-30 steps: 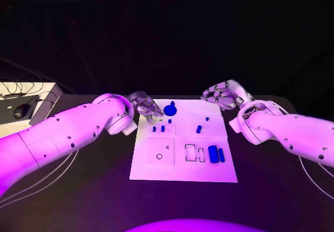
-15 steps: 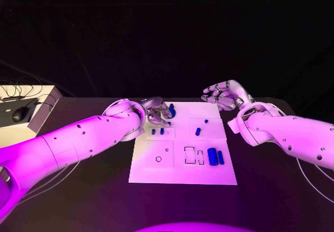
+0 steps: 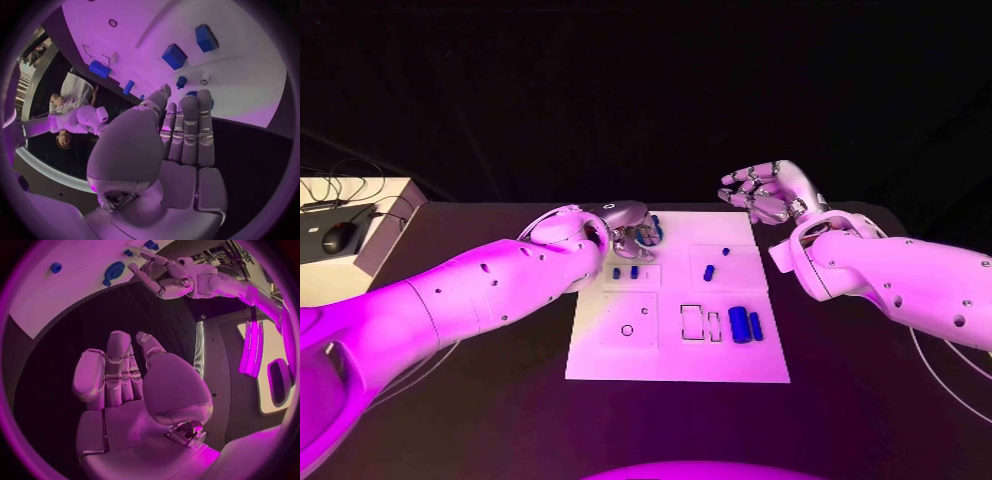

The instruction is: Assemble the parts on the task board

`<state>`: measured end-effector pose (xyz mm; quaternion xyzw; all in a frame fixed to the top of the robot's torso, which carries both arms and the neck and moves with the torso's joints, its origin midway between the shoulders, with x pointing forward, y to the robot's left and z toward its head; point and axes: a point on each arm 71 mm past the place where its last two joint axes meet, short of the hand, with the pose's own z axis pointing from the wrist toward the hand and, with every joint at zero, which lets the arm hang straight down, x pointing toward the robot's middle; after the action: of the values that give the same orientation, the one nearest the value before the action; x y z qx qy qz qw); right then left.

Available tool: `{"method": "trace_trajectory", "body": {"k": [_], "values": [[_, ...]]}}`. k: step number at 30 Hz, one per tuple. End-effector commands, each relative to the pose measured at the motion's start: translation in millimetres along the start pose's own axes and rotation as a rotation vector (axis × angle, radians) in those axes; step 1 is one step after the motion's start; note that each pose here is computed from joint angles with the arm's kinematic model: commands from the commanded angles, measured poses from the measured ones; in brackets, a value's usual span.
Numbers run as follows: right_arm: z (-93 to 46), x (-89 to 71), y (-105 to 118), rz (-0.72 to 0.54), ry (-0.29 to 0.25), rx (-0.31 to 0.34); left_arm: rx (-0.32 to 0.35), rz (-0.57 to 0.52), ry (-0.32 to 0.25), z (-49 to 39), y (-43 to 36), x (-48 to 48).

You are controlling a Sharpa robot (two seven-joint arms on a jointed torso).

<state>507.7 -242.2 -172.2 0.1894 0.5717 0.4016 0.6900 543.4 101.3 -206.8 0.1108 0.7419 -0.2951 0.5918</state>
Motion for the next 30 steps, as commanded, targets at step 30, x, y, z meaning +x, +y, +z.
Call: {"method": "trace_trajectory", "body": {"k": [30], "values": [[0.3,0.8,4.7,0.018,-0.008,-0.025,-0.031,0.052,0.039,9.0,6.2,10.8]]}}
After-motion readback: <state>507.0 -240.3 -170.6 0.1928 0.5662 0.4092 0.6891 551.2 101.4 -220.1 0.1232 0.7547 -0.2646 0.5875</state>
